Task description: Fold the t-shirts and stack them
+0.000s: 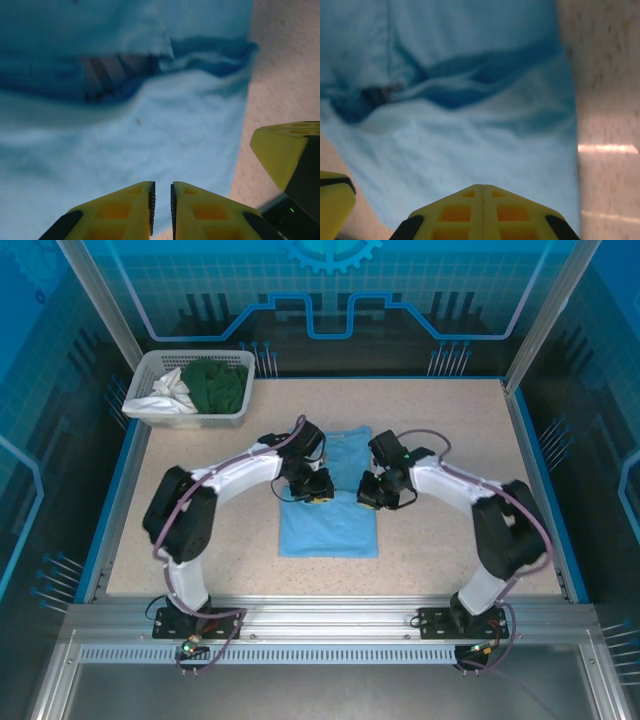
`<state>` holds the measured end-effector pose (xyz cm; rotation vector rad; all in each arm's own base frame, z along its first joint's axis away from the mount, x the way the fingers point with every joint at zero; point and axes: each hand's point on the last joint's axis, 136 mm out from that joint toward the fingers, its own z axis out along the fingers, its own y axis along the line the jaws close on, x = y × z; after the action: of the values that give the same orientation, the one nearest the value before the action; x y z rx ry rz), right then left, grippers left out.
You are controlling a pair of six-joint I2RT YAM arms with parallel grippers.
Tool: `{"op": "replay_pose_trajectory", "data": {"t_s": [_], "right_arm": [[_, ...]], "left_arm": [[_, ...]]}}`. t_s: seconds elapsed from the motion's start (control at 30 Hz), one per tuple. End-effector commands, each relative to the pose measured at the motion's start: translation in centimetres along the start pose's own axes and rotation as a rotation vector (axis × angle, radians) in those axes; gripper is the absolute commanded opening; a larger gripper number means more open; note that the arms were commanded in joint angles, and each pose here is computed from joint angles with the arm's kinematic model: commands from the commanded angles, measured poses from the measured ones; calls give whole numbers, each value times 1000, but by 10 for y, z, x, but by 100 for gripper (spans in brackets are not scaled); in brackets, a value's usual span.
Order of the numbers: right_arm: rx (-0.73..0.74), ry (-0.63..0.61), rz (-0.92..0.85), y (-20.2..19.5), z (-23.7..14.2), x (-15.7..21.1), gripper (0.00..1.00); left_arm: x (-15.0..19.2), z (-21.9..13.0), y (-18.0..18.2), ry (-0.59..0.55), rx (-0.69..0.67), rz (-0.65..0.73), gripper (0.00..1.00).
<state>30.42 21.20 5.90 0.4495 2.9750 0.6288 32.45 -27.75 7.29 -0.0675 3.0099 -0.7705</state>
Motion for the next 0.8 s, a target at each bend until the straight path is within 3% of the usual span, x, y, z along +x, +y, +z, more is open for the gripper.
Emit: {"op": "replay_pose_trajectory", "data": {"t_s": [0.0, 0.17, 0.37, 0.47, 0.63, 0.77], "right_arm": [[96, 17, 57, -18, 14, -23, 4], [94, 76, 151, -28, 34, -38, 4], [71, 142, 204, -40, 40, -35, 6], [12, 102, 177, -23, 23, -42, 11], [-99, 6, 124, 12, -13, -45, 21], [-126, -29, 84, 28, -25, -39, 24]], "left_arm": [[-36, 6, 11, -56, -50, 55, 19], [-63, 26, 52, -36, -82, -95, 19], [-65, 41, 55, 40, -77, -124, 24], [-76, 20, 42, 7, -51, -104, 30], [-101, -56, 24, -125, 36, -170, 48], [-102, -100, 25, -222, 43, -175, 50]]}}
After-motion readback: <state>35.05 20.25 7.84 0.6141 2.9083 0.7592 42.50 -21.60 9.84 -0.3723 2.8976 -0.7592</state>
